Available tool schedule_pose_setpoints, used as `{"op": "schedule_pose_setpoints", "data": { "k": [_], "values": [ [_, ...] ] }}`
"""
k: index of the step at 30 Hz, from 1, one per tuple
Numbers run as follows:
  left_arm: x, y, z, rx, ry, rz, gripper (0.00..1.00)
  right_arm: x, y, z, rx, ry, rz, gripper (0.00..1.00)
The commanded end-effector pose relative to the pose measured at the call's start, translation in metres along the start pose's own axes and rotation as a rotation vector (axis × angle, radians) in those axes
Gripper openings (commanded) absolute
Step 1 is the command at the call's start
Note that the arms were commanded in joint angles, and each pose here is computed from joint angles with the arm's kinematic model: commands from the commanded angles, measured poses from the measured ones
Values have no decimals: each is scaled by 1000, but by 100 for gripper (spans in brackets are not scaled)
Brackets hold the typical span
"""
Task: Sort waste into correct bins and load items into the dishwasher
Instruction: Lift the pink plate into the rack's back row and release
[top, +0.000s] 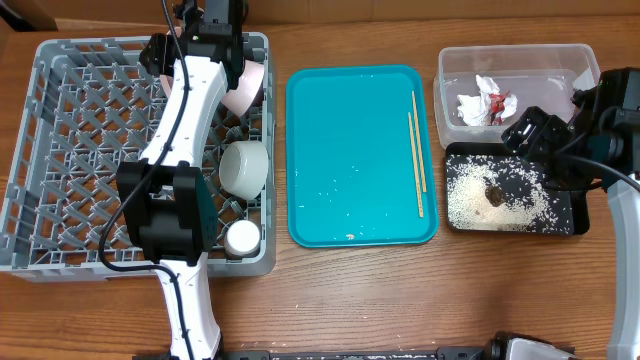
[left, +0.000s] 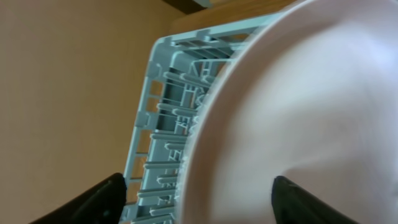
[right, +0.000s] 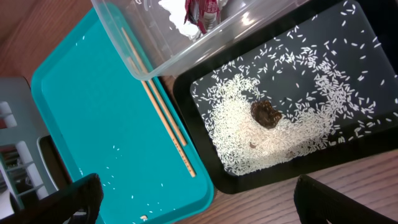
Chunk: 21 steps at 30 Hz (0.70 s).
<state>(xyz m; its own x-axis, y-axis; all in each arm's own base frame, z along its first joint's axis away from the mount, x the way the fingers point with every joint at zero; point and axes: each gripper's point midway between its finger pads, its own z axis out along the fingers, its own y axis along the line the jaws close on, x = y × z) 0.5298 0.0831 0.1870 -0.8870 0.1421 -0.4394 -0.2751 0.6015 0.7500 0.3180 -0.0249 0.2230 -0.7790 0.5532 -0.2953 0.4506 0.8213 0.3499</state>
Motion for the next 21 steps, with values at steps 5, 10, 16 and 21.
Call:
{"op": "schedule_pose_setpoints", "data": {
  "k": [5,10,16,21],
  "values": [
    [-2,-11,-19,112,-2,14,87,-7,1,-5,-2,-25,-2,100],
    [-20,2,-68,350,-30,-101,100,-6,1,-5,-2,-24,-1,100],
    [-44,35,-162,733,-136,-248,100,-6,1,-5,-2,-24,-2,100],
    [-32,12,-270,1320,-100,-264,100,-6,1,-5,-2,-24,-2,100]
  ]
}}
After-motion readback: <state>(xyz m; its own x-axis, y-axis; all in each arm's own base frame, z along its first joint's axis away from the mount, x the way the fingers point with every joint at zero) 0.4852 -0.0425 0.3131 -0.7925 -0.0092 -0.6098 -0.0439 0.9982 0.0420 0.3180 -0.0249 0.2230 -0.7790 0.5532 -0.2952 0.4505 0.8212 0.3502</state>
